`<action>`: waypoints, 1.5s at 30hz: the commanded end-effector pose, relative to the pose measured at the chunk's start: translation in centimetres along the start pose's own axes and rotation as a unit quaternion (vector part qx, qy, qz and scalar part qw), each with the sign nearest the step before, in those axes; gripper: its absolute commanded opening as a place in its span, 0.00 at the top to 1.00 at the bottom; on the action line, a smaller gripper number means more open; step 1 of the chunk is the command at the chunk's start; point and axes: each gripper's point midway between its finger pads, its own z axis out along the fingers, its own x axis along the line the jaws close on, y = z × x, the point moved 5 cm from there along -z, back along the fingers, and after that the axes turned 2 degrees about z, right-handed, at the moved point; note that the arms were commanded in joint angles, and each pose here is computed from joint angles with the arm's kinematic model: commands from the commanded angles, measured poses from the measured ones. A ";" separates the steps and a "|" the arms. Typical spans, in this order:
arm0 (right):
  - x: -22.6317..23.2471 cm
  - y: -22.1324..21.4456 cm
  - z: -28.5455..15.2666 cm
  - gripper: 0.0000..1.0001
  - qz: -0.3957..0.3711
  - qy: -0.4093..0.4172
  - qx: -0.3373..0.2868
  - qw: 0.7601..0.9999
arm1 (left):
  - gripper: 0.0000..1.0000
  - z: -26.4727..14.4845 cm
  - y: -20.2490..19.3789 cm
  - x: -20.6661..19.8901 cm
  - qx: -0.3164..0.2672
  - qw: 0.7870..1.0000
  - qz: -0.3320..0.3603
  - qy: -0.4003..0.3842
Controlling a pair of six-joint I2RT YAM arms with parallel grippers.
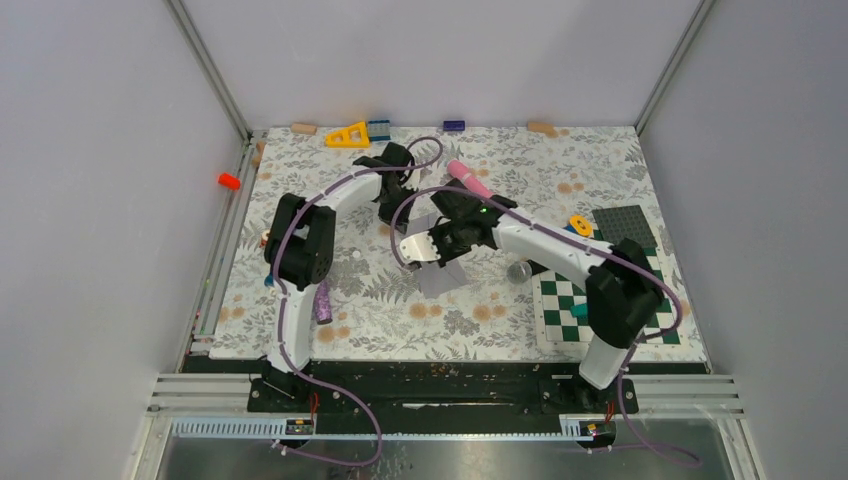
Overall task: Place the letter into the envelope and seal it
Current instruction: Adjust the envelope at the center of the board.
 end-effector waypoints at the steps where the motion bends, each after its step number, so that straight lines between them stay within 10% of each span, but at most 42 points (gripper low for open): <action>1: 2.2 2.1 -2.7 0.91 0.039 0.018 -0.042 0.998 | 1.00 -0.3 -0.1 -0.7 -0.018 0.999 0.027 -0.033; 5: 5.2 3.1 -1.4 0.75 0.036 0.040 -0.046 0.997 | 1.00 -0.4 -0.8 -1.6 -0.012 0.998 0.042 -0.055; 18: 7.1 9.2 4.3 0.75 0.019 0.031 -0.019 0.999 | 0.97 -4.6 -3.0 -2.3 -0.035 0.990 0.082 -0.110; 45: 9.2 -1.5 6.2 0.80 -0.009 -0.029 0.194 0.980 | 0.96 -10.5 -4.0 -1.2 -0.099 0.982 0.053 -0.152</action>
